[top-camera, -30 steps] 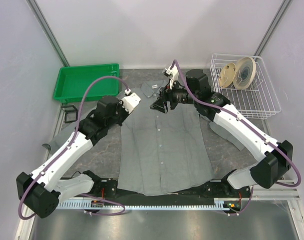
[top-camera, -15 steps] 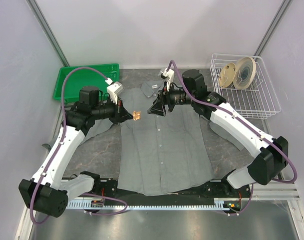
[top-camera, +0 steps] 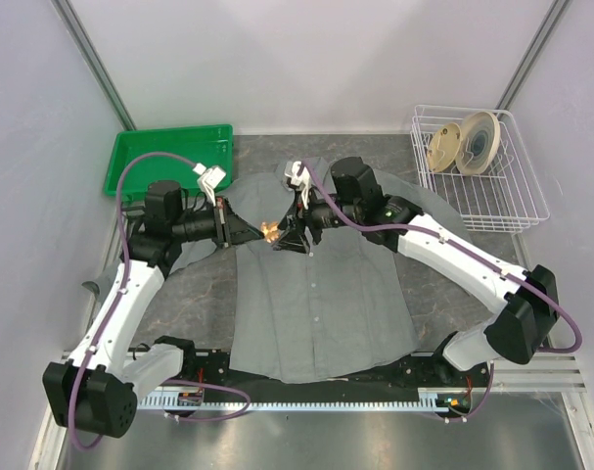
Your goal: Pin the brooch onto the clothing
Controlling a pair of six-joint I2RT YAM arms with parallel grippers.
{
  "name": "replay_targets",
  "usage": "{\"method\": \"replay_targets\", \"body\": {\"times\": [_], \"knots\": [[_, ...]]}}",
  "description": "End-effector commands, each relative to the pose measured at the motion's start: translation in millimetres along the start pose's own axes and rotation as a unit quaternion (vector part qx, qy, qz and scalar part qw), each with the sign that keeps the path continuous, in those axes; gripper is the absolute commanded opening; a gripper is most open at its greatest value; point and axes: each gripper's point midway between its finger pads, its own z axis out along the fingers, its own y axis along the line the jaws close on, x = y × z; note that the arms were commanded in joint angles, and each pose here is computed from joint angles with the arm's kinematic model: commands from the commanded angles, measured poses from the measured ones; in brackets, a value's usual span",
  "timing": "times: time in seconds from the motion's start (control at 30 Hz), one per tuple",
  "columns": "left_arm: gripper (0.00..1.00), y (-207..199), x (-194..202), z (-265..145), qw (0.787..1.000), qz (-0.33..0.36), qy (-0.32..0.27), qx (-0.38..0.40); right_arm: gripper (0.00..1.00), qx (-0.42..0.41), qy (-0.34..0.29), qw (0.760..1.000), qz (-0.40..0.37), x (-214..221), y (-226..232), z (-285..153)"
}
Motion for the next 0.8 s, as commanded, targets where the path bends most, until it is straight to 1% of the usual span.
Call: {"method": "replay_targets", "body": {"times": [0.0,0.17,0.27,0.3,0.37,0.4,0.47,0.5,0.53,0.63,0.67,0.7,0.77], "knots": [[0.02,-23,-8,-6,0.999,-0.019,-0.020,0.045,0.58,0.017,-0.021,0.998,-0.060,-15,-4,-6],[0.02,-27,-8,-8,0.998,-0.025,-0.027,0.053,0.57,0.033,-0.005,0.996,-0.083,-8,-6,-7],[0.02,-27,-6,-8,0.998,-0.027,-0.028,0.054,0.56,0.072,0.006,0.993,-0.093,-2,-18,-11],[0.02,-26,-6,-7,0.998,-0.029,-0.028,0.052,0.53,0.076,0.007,0.992,-0.096,-2,-19,-13],[0.02,-27,-5,-8,0.998,-0.034,-0.030,0.054,0.50,0.078,0.006,0.992,-0.101,-3,-18,-15],[0.02,-26,-4,-8,0.997,-0.038,-0.031,0.054,0.44,0.076,0.005,0.992,-0.100,-3,-17,-15],[0.02,-27,-5,-7,0.997,-0.039,-0.035,0.057,0.38,0.069,0.000,0.992,-0.102,-6,-14,-15],[0.02,-26,-5,-7,0.997,-0.040,-0.035,0.057,0.33,0.068,-0.003,0.992,-0.103,-8,-14,-15],[0.02,-27,-5,-7,0.997,-0.041,-0.035,0.058,0.32,0.067,-0.004,0.992,-0.104,-10,-13,-15],[0.02,-26,-5,-7,0.997,-0.046,-0.037,0.057,0.32,0.062,-0.007,0.992,-0.107,-14,-12,-14],[0.02,-26,-5,-6,0.996,-0.052,-0.036,0.057,0.32,0.060,-0.007,0.992,-0.106,-14,-12,-13],[0.02,-26,-4,-6,0.996,-0.055,-0.036,0.057,0.36,0.057,-0.009,0.992,-0.109,-15,-10,-13],[0.02,-28,-6,-6,0.996,-0.058,-0.041,0.061,0.36,0.057,-0.007,0.992,-0.109,-13,-11,-13]]}}
